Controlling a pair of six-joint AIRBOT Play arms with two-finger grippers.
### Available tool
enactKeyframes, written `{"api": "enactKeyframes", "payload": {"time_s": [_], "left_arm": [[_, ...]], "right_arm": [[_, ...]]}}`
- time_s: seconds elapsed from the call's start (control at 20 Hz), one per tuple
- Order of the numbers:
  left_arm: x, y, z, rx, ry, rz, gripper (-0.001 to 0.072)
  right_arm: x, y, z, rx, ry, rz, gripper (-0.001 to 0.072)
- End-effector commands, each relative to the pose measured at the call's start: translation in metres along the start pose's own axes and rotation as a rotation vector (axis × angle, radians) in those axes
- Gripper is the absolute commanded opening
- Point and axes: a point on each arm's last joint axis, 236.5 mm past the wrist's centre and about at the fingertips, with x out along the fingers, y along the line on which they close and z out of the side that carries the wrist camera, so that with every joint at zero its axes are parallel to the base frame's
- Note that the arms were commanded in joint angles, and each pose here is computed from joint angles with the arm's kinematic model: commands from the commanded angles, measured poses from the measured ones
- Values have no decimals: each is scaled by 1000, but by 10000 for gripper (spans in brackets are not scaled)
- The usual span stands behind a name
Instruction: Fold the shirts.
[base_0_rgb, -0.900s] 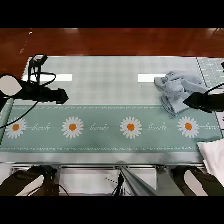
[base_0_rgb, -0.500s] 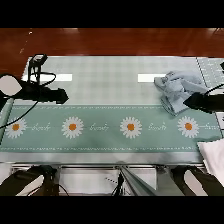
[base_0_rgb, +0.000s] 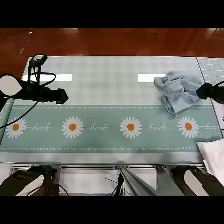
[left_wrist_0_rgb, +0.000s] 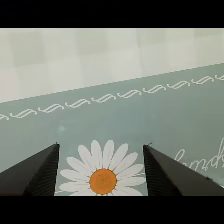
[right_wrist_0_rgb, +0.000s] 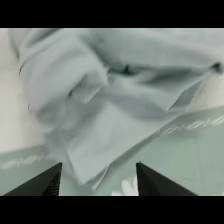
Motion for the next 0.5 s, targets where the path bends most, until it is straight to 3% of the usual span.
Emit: {"api": "enactKeyframes", "payload": {"time_s": [0.0,0.25,0.45], "left_arm": [[0,0,0,1,0,0,625],[0,0,2,1,-9,0,624],[0,0,2,1,-9,0,624]], "right_arm": [[12,-10,36,67,-75,-31,605],[54,-31,77,216,-37,-51,605],[100,-57,69,347,83,-83,605]]}}
